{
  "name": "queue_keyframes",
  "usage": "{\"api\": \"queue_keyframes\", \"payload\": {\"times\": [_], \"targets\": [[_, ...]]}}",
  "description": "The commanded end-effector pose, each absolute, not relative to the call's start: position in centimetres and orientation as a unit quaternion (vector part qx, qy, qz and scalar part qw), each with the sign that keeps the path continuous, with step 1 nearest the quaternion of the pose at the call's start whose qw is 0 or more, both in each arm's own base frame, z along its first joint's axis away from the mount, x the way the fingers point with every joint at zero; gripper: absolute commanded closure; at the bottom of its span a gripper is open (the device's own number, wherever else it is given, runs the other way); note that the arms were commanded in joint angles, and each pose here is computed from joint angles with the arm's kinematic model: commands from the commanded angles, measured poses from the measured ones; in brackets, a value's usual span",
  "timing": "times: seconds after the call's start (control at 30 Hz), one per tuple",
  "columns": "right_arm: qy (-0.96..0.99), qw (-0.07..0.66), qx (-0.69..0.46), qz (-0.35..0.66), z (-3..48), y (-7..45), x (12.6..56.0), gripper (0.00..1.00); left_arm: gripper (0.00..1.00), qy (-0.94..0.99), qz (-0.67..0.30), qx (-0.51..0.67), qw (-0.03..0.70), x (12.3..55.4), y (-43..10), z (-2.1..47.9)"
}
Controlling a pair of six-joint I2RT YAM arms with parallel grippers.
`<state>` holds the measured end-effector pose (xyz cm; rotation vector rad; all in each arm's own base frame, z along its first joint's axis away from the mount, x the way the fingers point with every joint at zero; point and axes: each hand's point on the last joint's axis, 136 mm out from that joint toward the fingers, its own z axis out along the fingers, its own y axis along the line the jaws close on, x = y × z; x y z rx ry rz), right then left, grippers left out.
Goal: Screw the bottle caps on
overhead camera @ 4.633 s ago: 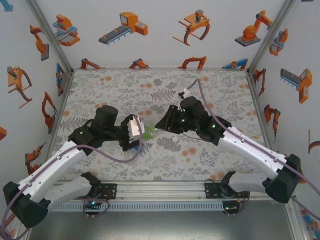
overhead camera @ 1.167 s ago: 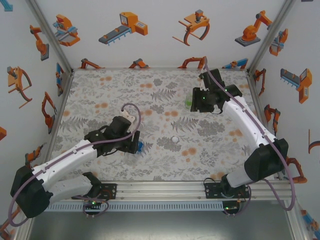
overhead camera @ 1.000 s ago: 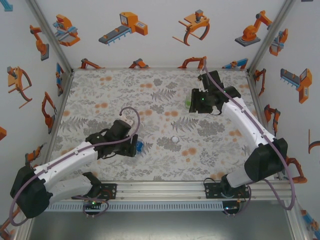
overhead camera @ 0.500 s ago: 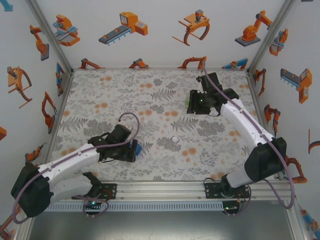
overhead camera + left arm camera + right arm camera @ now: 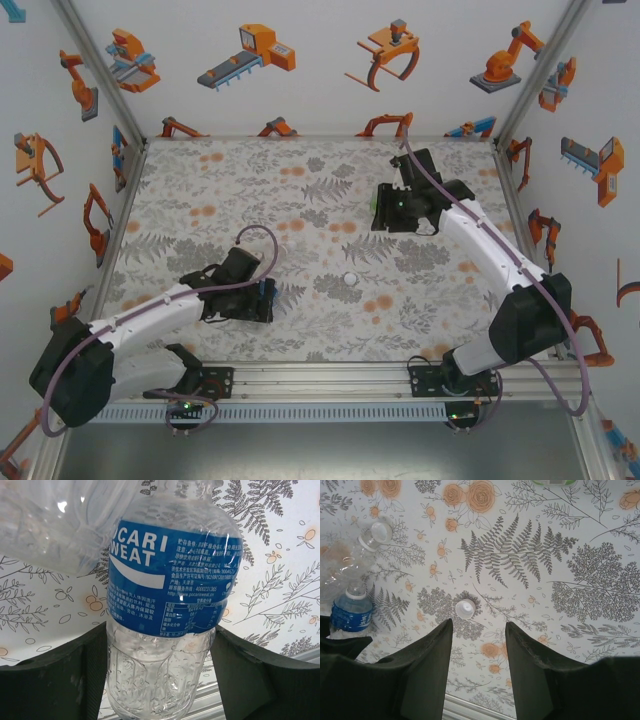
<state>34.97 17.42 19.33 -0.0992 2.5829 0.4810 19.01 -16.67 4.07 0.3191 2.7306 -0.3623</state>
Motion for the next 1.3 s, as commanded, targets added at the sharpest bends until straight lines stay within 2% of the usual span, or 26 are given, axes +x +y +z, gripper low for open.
{"api": "queue_keyframes", "payload": {"times": [0.0, 0.4, 0.73, 0.9, 1.1, 1.23, 1.27], "targets": [[0.947, 0.255, -0.039, 0.189, 19.6, 18.3, 34.9, 0.54, 0.32, 0.972, -0.133, 0.118, 0.156, 18.4, -16.9, 2.8], [0.946, 0.264, -0.041, 0.183, 20.4, 18.0, 34.7, 0.55, 0.46, 0.963, -0.152, 0.144, 0.17, 18.6, -18.0, 4.9], [0.942, 0.274, -0.049, 0.19, 21.2, 18.6, 34.2, 0.55, 0.55, 0.916, -0.244, 0.24, 0.209, 17.2, -21.2, 10.5], [0.939, 0.274, -0.065, 0.198, 21.8, 19.4, 33.5, 0.55, 0.62, 0.866, -0.277, 0.311, 0.277, 17.3, -22.4, 15.9], [0.941, 0.261, -0.081, 0.202, 21.4, 20.5, 32.4, 0.56, 0.69, 0.811, -0.258, 0.38, 0.364, 18.3, -22.4, 21.9], [0.944, 0.249, -0.088, 0.199, 20.5, 21.3, 31.6, 0.57, 0.83, 0.784, -0.254, 0.393, 0.407, 19.7, -22.1, 24.5], [0.945, 0.245, -0.09, 0.198, 20.2, 21.6, 31.4, 0.57, 0.9, 0.78, -0.261, 0.388, 0.416, 20.4, -22.0, 25.1]]}}
